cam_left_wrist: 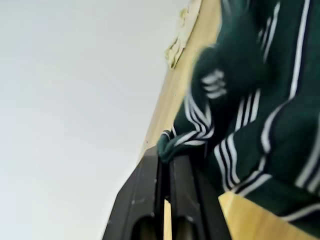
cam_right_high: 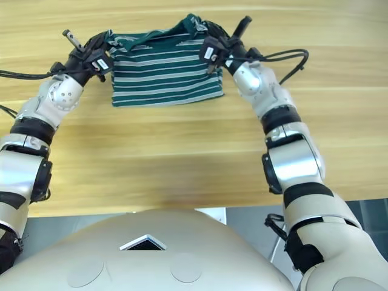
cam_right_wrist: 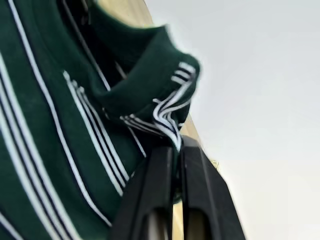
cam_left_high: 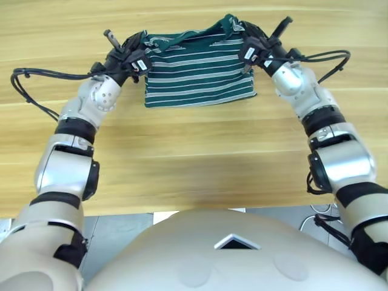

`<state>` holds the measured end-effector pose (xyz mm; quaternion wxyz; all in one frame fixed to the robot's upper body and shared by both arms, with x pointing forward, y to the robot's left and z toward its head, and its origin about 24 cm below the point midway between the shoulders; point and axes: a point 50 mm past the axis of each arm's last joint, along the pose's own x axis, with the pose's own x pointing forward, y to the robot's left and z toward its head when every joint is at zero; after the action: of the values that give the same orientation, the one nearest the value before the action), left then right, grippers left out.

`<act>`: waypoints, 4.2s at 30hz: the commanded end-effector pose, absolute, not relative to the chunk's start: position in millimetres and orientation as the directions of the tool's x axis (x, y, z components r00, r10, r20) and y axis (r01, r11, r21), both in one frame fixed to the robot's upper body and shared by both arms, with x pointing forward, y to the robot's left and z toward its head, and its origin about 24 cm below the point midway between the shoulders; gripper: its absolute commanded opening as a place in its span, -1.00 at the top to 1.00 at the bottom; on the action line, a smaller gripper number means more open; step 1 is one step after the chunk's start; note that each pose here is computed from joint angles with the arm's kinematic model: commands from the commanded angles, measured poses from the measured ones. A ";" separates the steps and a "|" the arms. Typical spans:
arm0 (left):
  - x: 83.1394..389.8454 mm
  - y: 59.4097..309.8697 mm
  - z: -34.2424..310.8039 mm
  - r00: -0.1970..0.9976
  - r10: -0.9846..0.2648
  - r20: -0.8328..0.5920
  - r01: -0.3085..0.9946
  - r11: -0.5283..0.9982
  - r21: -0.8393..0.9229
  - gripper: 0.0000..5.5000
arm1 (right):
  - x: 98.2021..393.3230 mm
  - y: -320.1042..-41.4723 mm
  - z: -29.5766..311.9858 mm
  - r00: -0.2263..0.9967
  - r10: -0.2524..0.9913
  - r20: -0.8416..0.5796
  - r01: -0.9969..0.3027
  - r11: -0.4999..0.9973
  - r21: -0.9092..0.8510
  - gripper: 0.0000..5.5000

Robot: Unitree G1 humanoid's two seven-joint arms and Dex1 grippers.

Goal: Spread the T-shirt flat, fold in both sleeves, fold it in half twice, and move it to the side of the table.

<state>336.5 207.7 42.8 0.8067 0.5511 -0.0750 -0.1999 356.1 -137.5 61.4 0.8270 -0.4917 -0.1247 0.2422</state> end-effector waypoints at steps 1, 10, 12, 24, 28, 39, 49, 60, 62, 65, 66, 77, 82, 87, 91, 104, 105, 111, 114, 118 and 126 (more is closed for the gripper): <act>344.5 202.8 43.1 0.910 -0.395 -0.122 0.249 0.290 0.924 1.00 | 365.8 -128.3 68.1 0.860 0.509 -0.022 -0.257 0.397 -0.881 0.99; 351.3 188.8 35.2 0.911 -0.369 -0.184 0.300 0.287 0.910 1.00 | 373.5 -118.7 66.7 0.892 0.451 -0.037 -0.245 0.413 -0.877 0.81; 353.6 186.7 34.9 0.911 -0.357 -0.206 0.323 0.305 0.896 0.83 | 374.3 -116.5 65.2 0.896 0.442 -0.050 -0.250 0.407 -0.879 0.69; 365.4 199.9 40.8 0.966 -0.160 -0.204 0.250 0.374 0.893 0.19 | 373.3 -91.9 61.5 0.887 0.457 -0.060 -0.265 0.400 -0.877 0.02; 364.3 223.7 39.6 0.976 -0.002 -0.218 0.202 0.382 0.902 0.11 | 341.5 -38.2 39.4 0.713 0.691 -0.118 -0.393 0.255 -0.883 0.02; 342.6 294.3 52.8 0.929 0.365 -0.064 -0.340 0.908 0.246 0.11 | 295.5 -48.1 -20.0 0.405 0.751 -0.522 -0.577 -0.232 -0.783 0.02; 329.0 282.0 39.6 0.971 0.239 0.017 -0.239 0.959 0.152 0.11 | 245.1 -162.4 37.2 0.518 0.855 0.040 -0.542 0.364 -0.758 0.02; 325.5 270.2 30.5 0.977 0.211 0.019 -0.211 0.969 0.126 0.11 | 219.7 -75.6 3.5 0.663 0.748 0.032 -0.575 0.537 -0.617 0.02; 326.0 265.8 28.9 0.980 0.196 0.017 -0.196 0.972 0.126 0.11 | 220.1 -69.8 0.1 0.668 0.744 -0.004 -0.570 0.509 -0.645 0.02; 327.7 258.1 28.0 0.985 0.169 0.021 -0.170 0.977 0.132 0.11 | 225.5 -65.2 2.3 0.684 0.729 -0.026 -0.553 0.494 -0.671 0.02; 328.0 256.5 28.0 0.986 0.164 0.024 -0.166 0.977 0.132 0.11 | 228.0 -65.5 3.8 0.691 0.722 -0.030 -0.546 0.495 -0.676 0.02; 328.5 242.2 24.8 0.991 0.126 0.038 -0.129 0.984 0.119 0.11 | 234.2 -85.6 52.6 0.646 0.756 0.106 -0.468 0.502 -0.727 0.02; 328.3 235.6 22.5 0.994 0.106 0.038 -0.110 0.988 0.112 0.11 | 259.3 -102.7 39.7 0.744 0.667 0.034 -0.402 0.487 -0.775 0.02; 328.2 230.4 21.9 0.995 0.088 0.048 -0.093 0.988 0.123 0.11 | 254.6 -97.4 9.8 0.727 0.684 -0.068 -0.468 0.421 -0.777 0.02; 328.8 227.6 21.2 0.996 0.083 0.043 -0.088 0.989 0.121 0.11 | 244.6 -87.6 0.2 0.674 0.733 -0.094 -0.507 0.367 -0.780 0.02; 329.2 222.2 19.2 0.997 0.067 0.034 -0.070 0.990 0.118 0.11 | 224.3 -75.7 8.0 0.598 0.798 -0.071 -0.512 0.311 -0.801 0.02; 329.8 221.0 19.8 0.997 0.062 0.038 -0.067 0.991 0.118 0.11 | 222.3 -74.8 1.8 0.593 0.799 -0.100 -0.528 0.292 -0.798 0.02; 330.8 217.9 21.6 0.997 0.056 0.053 -0.062 0.990 0.125 0.11 | 231.2 -76.3 -0.8 0.612 0.784 -0.107 -0.512 0.288 -0.809 0.02; 331.3 216.4 22.6 0.997 0.054 0.061 -0.061 0.991 0.122 0.11 | 224.6 -77.4 -6.7 0.558 0.812 -0.170 -0.546 0.206 -0.812 0.02; 331.9 214.9 23.9 0.996 0.049 0.071 -0.057 0.991 0.118 0.11 | 201.5 -77.1 -20.9 0.426 0.861 -0.279 -0.613 0.048 -0.789 0.02; 337.7 207.9 38.3 0.990 -0.048 0.134 0.015 0.972 0.235 0.11 | 186.3 -138.5 -12.0 0.273 0.843 -0.463 -0.586 -0.236 -0.775 0.02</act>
<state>332.8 208.6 26.7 0.9944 0.0962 -0.0448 0.0004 203.0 -93.0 4.9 0.6602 -0.4769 -0.2103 0.5409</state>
